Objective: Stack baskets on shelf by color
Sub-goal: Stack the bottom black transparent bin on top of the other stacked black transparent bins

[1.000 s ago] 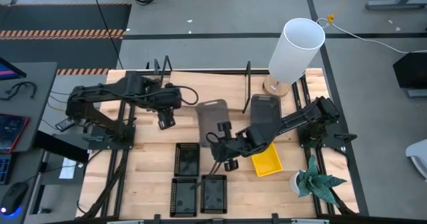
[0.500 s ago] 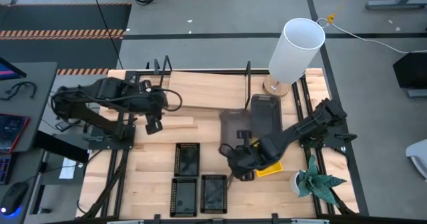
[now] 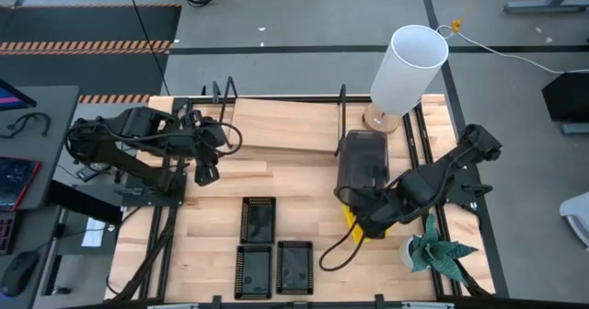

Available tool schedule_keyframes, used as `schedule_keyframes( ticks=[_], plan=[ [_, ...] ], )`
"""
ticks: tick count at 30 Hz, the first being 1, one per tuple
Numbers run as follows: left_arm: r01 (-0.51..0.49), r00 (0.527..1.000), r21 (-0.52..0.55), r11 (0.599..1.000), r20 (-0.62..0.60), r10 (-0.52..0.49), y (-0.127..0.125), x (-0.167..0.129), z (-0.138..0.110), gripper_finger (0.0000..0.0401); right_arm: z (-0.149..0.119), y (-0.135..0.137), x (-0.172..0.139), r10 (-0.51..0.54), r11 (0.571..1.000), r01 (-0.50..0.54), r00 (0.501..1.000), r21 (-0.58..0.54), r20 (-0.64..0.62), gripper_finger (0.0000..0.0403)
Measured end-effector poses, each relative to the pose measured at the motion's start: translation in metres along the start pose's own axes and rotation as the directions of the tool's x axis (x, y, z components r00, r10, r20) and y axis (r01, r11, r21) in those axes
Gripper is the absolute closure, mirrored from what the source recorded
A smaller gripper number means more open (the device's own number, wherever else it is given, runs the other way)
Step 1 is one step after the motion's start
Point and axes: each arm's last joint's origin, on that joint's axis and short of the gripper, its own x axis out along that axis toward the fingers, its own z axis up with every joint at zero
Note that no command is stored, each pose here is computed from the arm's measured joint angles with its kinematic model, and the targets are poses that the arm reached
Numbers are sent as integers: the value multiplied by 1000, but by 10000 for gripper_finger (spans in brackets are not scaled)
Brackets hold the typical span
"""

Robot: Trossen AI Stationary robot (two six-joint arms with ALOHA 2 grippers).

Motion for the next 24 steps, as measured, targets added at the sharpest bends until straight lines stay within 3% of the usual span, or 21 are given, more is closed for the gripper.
schedule_keyframes(
  ticks=[8,14,24],
  plan=[
    [10,1000,-6,1000,5,-10,-2,-3,-3,229,-26,-29,-9,-23,999,20,996,45,81,398],
    [42,999,27,999,23,-43,-7,-10,-8,229,-58,-46,11,11,998,-20,988,59,155,398],
    [51,998,43,998,25,-52,-10,-11,-9,229,-92,-77,39,-43,997,30,981,68,190,398]
  ],
)
